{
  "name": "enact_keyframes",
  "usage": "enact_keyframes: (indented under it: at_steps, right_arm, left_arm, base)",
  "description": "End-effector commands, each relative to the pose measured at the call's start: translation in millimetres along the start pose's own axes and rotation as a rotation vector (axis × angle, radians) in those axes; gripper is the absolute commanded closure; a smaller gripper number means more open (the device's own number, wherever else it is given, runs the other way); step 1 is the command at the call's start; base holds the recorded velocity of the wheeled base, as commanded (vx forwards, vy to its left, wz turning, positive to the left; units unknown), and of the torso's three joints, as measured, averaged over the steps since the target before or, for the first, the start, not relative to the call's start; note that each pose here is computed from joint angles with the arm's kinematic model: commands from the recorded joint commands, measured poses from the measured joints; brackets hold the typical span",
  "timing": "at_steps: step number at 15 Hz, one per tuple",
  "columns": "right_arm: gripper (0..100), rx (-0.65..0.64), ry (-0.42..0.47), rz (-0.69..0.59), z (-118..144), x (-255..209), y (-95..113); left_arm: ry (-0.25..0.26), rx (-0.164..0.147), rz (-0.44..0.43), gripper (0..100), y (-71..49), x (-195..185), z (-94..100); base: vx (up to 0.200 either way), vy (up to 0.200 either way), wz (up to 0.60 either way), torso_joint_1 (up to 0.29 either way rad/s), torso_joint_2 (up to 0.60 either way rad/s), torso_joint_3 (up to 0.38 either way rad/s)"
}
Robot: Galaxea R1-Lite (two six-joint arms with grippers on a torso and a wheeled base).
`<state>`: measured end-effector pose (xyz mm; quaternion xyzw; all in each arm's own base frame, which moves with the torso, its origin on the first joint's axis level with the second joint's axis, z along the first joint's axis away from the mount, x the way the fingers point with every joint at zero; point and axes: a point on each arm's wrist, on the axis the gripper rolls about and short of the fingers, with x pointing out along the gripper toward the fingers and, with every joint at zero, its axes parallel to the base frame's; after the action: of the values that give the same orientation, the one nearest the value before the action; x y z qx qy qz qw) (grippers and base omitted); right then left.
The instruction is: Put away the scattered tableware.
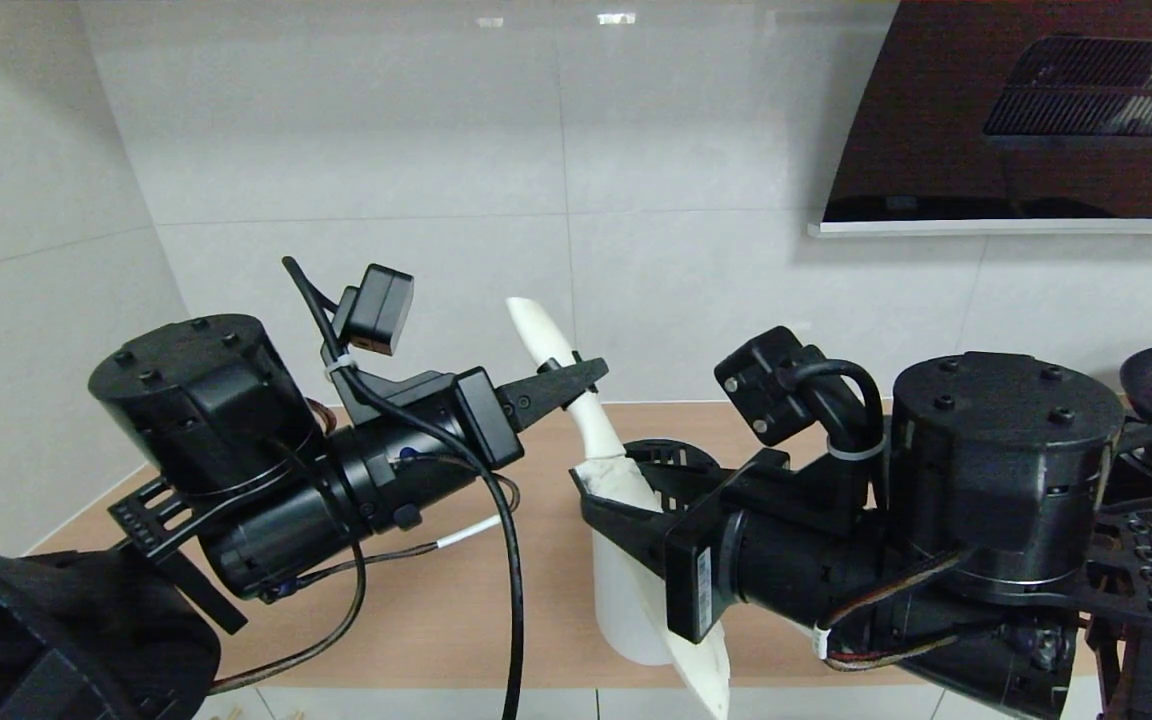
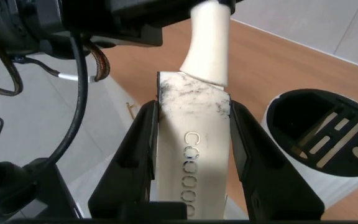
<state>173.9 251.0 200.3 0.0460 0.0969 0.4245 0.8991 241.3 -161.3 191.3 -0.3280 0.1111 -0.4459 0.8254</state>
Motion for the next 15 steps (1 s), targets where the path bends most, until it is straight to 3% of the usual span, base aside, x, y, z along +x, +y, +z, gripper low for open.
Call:
enact_keyframes:
  at_steps: [1, 3, 4, 10, 13, 15]
  right_arm:
    - [100, 0.0, -0.002, 0.0, 0.5, 0.1, 0.2]
    - [100, 0.002, -0.005, -0.005, 0.9, 0.1, 0.1]
    - [0, 0.002, -0.006, -0.011, 0.9, 0.1, 0.0]
    - [0, 0.004, -0.028, -0.012, 4.0, -2.3, -0.2]
    - [0, 0.015, -0.141, -0.099, 31.2, -25.7, -23.9]
    - [0, 0.021, -0.24, -0.182, 55.5, -49.3, -50.2]
  left_arm:
    - [-0.001, 0.001, -0.003, 100, -0.7, -0.2, 0.6]
    - [-0.002, 0.002, -0.002, 100, -0.6, -0.2, 0.6]
    - [-0.002, 0.002, -0.002, 100, -0.6, -0.2, 0.6]
    - [-0.041, 0.013, 0.0, 100, -5.9, -0.6, 7.0]
    - [-0.116, 0.065, -0.017, 100, -22.2, -4.9, 23.4]
    - [-0.159, 0.105, 0.0, 100, -39.3, -3.5, 47.2]
  base:
    - [0.0, 0.0, 0.0, 0.0, 0.0, 0.0]
    - [0.0, 0.0, 0.0, 0.0, 0.0, 0.0]
    - [0.0, 0.0, 0.0, 0.0, 0.0, 0.0]
    - [0.0, 0.0, 0.0, 0.0, 0.0, 0.0]
    - [0.0, 0.0, 0.0, 0.0, 0.0, 0.0]
    - [0.0, 0.0, 0.0, 0.0, 0.0, 0.0]
